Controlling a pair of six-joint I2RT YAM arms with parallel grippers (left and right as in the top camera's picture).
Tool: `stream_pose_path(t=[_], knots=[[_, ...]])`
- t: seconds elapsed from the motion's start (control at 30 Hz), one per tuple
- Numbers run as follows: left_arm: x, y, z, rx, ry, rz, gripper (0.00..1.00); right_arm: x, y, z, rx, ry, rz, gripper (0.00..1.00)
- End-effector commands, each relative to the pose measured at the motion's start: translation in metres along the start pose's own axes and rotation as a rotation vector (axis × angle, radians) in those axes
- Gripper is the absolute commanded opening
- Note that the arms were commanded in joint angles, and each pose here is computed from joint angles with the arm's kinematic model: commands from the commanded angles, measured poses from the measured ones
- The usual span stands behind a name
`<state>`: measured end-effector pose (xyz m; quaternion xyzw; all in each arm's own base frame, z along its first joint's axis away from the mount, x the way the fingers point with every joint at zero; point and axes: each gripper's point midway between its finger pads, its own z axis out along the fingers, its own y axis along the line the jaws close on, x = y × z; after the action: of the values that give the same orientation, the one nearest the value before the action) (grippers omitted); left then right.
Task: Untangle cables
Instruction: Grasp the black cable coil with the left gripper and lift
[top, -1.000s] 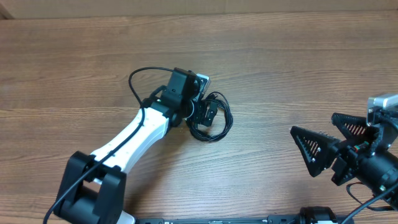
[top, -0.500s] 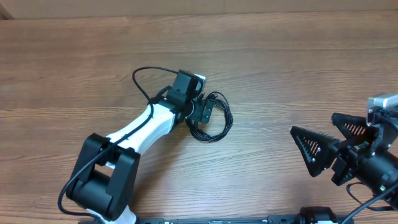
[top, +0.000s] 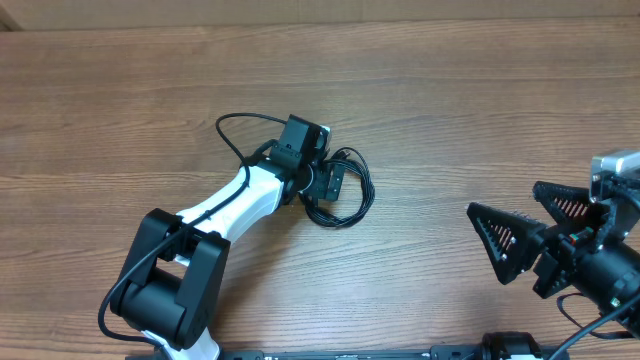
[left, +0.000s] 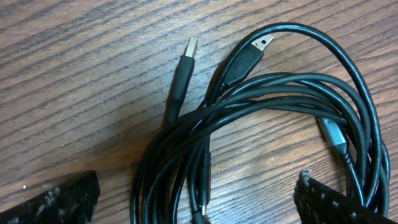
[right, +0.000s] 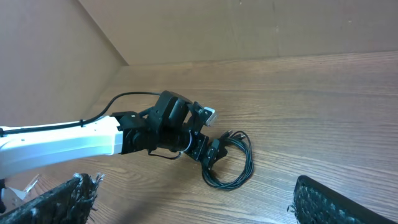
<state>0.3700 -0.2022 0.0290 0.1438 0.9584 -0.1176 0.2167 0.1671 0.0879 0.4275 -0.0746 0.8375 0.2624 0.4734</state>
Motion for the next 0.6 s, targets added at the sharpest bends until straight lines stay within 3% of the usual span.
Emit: stream_pose_path(t=[0.0, 0.57], knots=[[0.007, -0.003, 0.004, 0.014, 0.023, -0.003, 1.0, -0.003, 0.002, -0.003, -0.005, -0.012, -0.006, 1.0], [0.02, 0.001, 0.008, -0.002, 0.073, -0.009, 0.98, -0.003, 0.003, -0.003, -0.005, -0.012, -0.006, 1.0]])
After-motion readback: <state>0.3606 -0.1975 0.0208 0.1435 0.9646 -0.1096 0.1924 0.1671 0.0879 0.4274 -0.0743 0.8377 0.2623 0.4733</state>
